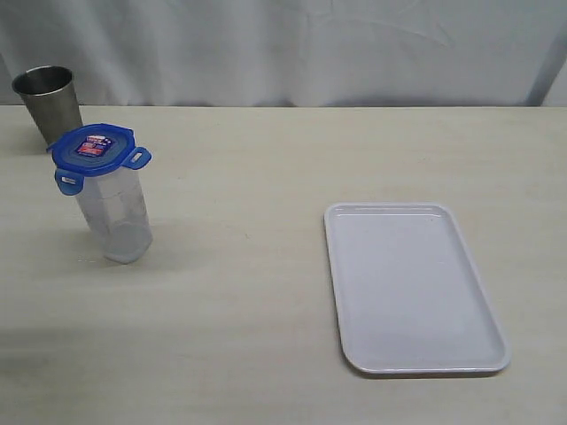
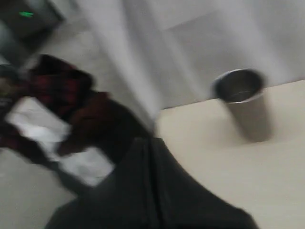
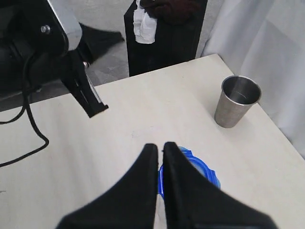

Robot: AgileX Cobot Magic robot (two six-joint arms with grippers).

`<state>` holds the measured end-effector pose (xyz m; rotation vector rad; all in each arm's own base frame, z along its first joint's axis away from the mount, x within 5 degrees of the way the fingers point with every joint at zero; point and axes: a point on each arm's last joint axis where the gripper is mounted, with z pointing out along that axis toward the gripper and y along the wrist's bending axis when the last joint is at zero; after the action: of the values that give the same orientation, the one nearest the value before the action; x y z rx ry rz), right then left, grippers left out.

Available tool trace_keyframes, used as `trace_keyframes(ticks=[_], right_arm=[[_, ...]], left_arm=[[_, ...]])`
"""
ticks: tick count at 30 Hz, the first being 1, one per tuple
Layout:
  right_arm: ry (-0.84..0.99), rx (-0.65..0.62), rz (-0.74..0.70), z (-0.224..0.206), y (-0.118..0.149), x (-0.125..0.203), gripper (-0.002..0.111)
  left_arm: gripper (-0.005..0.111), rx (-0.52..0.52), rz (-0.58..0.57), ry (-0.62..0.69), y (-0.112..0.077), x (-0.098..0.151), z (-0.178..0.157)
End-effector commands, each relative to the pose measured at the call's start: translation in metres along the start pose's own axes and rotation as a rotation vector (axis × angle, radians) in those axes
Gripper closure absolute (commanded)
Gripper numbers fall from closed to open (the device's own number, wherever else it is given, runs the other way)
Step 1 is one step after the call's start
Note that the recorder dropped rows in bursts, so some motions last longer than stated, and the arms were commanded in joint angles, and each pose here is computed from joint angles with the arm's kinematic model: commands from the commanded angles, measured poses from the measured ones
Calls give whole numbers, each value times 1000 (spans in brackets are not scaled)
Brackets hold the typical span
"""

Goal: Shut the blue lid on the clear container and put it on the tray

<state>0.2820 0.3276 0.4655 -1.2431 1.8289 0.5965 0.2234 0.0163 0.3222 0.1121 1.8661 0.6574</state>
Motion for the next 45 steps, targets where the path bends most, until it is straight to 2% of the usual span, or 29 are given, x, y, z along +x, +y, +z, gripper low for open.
trace_keyframes(ticks=[1,2,3,4,5,6,7,8,10,11,13,15,19,22,24,26,28,30,31,34,37,39,41,43,45], right_arm=[[0,-5,-10,-4,1,-1,104],[0,-5,-16,-4,1,-1,104],[0,-5,-16,-4,1,-1,104],[0,-5,-16,-4,1,-1,104],[0,-5,-16,-4,1,-1,104],[0,-5,-16,-4,1,-1,104],[0,-5,-18,-4,1,-1,104],[0,-5,-21,-4,1,-1,104],[0,-5,-28,-4,1,-1,104],[1,-2,-29,-4,1,-1,104],[1,-2,-29,-4,1,-1,104],[1,-2,-29,-4,1,-1,104],[3,2,-30,-4,1,0,104],[5,7,-37,-4,0,0,104],[6,12,-37,-4,-1,0,104],[6,12,-37,-4,-1,0,104],[6,12,-37,-4,-1,0,104],[7,15,-38,-4,-1,0,104],[8,17,-39,-4,-1,0,104],[5,9,-28,-4,-1,0,104],[3,3,-21,-4,0,0,104],[3,3,-18,-4,0,0,104],[3,3,-18,-4,0,0,104],[3,3,-18,-4,0,0,104],[3,3,-18,-4,0,0,104]], left_arm=[[107,-284,107,-122,4,-33,-23],[107,-88,-107,-177,-5,-40,-24],[107,65,-206,-218,-13,-44,-25],[107,334,-310,-263,-27,-47,-23],[107,426,-440,-239,-28,-46,-17],[107,430,-509,-224,-27,-42,-13],[107,414,-560,-274,-25,-39,-14],[107,440,-564,-336,-29,-33,-19],[107,690,-590,-594,-47,-27,-35],[107,733,-585,-624,-48,-22,-32],[107,641,-606,-499,-41,-8,-11],[107,586,-585,-451,-35,1,-2],[107,624,-543,-423,-41,13,-5],[107,641,-495,-349,-53,42,-11],[107,552,-597,-356,-54,68,-16],[107,490,-645,-385,-56,94,-28],[107,501,-546,-438,-63,115,-44],[107,581,-390,-416,-75,125,-51],[106,632,-375,-405,-80,125,-53],[92,694,-331,-409,-84,117,-47],[65,701,-328,-328,-88,116,-31],[40,731,-321,-262,-96,123,-23],[25,772,-305,-187,-104,133,-17],[23,796,-290,-106,-113,145,-11],[23,818,-286,-87,-119,153,-6]])
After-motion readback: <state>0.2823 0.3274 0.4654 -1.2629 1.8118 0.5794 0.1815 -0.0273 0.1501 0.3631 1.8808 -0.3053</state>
